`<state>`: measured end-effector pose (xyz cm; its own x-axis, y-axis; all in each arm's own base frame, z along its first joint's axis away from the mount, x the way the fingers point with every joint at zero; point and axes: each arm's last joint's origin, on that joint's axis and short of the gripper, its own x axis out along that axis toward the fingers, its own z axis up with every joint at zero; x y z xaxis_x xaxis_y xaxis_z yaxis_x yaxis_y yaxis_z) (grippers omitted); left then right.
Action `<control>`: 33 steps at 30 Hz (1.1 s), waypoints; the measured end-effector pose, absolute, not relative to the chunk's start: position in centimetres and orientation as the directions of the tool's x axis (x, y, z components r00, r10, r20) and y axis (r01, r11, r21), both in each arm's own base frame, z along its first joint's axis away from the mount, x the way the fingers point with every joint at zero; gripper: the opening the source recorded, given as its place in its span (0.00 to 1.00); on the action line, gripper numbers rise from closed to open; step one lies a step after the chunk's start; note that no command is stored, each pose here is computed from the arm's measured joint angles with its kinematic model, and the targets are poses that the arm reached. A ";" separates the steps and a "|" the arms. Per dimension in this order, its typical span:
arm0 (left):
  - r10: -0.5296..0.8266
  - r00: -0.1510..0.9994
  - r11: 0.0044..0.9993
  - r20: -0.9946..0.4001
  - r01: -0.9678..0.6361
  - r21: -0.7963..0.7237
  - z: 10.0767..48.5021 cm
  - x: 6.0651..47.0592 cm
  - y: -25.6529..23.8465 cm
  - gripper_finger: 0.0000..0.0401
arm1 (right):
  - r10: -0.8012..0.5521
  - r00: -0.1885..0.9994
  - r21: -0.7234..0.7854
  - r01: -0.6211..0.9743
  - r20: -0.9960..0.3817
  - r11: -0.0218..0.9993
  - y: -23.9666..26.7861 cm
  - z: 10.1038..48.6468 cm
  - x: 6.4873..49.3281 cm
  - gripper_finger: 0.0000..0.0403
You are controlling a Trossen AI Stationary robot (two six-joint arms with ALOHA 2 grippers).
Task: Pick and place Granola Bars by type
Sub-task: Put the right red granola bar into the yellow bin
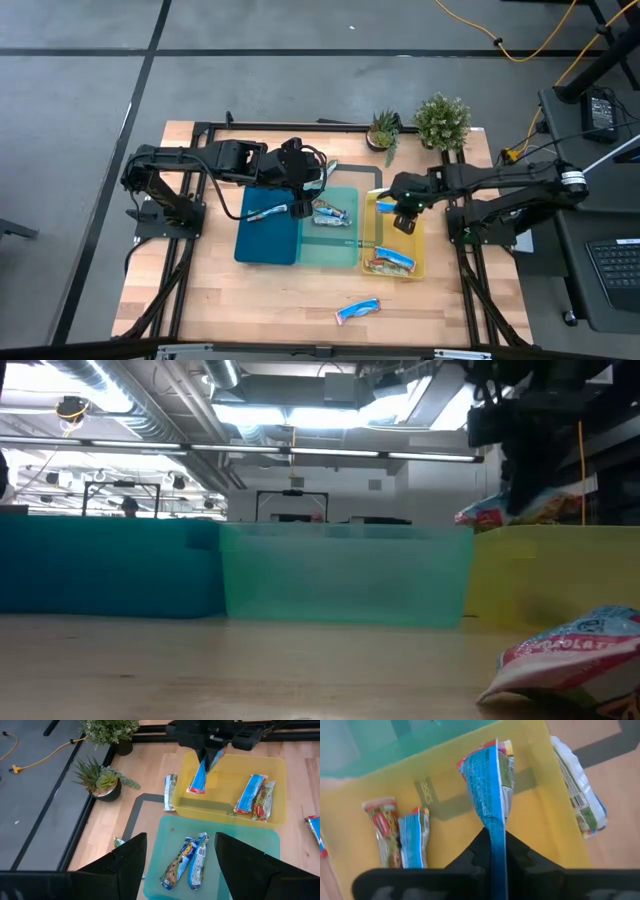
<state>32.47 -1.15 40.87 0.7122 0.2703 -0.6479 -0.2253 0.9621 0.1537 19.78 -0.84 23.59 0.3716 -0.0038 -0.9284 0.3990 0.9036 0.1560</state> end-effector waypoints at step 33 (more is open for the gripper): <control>0.241 0.720 0.970 -0.651 -0.205 0.132 40.9 32.5 -1.2 0.56 | 0.021 0.172 0.101 0.473 -0.985 0.875 -0.9 15.4 20.9 0.10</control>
